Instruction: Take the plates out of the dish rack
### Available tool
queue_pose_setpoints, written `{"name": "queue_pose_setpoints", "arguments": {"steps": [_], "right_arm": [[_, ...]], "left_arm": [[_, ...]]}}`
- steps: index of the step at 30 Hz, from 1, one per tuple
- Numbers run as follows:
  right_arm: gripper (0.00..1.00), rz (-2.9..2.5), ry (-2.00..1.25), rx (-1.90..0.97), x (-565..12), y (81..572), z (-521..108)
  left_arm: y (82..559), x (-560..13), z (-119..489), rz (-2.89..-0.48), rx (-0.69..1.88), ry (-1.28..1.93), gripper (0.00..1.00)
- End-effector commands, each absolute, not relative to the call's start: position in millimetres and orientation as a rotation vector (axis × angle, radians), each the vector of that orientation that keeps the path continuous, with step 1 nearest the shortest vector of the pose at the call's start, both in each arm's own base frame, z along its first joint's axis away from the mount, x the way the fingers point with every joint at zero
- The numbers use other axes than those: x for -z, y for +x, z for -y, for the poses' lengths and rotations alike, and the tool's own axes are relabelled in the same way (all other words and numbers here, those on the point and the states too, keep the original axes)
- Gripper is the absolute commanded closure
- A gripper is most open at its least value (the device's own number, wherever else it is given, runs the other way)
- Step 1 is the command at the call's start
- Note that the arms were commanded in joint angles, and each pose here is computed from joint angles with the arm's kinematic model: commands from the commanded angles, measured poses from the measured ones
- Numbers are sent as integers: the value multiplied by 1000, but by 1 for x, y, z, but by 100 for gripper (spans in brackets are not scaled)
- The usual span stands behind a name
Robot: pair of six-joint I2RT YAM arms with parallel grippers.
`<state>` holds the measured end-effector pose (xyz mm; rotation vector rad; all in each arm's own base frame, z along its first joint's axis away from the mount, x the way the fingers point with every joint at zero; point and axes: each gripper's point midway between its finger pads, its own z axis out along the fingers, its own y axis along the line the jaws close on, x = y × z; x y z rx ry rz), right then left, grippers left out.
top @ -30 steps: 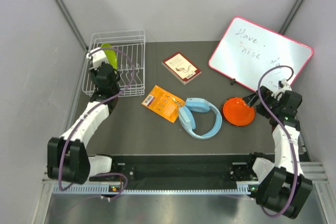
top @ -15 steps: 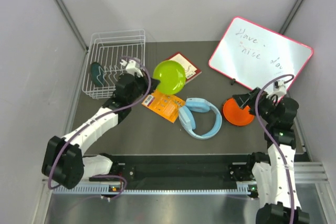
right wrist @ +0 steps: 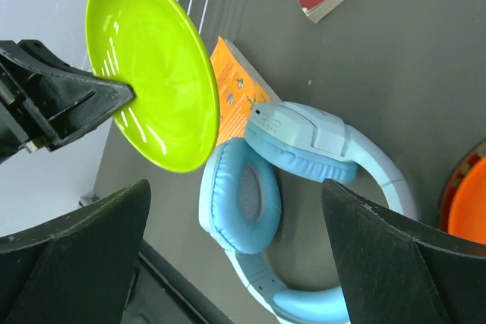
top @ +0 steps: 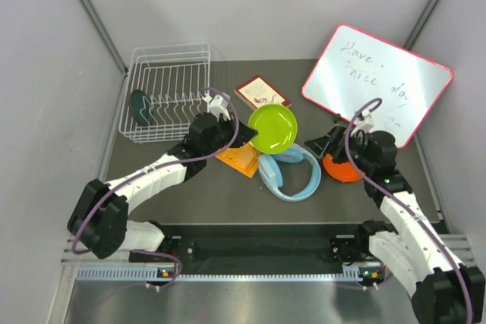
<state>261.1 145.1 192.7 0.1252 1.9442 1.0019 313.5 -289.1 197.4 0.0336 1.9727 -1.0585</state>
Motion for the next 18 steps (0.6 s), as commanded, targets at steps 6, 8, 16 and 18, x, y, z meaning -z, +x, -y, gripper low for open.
{"name": "queue_pose_setpoints", "arguments": {"steps": [6, 8, 16, 18], "right_arm": [[10, -1854, 61, -1051, -215, 287, -184], [14, -1853, 54, -1055, -214, 291, -188], [100, -1812, 18, -1078, -223, 293, -193], [100, -1811, 20, -1070, -222, 291, -191]], "left_arm": [[303, -240, 325, -1831, 1264, 146, 100], [300, -240, 329, -1830, 1280, 161, 100], [293, -232, 337, -1839, 1328, 210, 100], [290, -232, 342, -1846, 1350, 244, 100]]}}
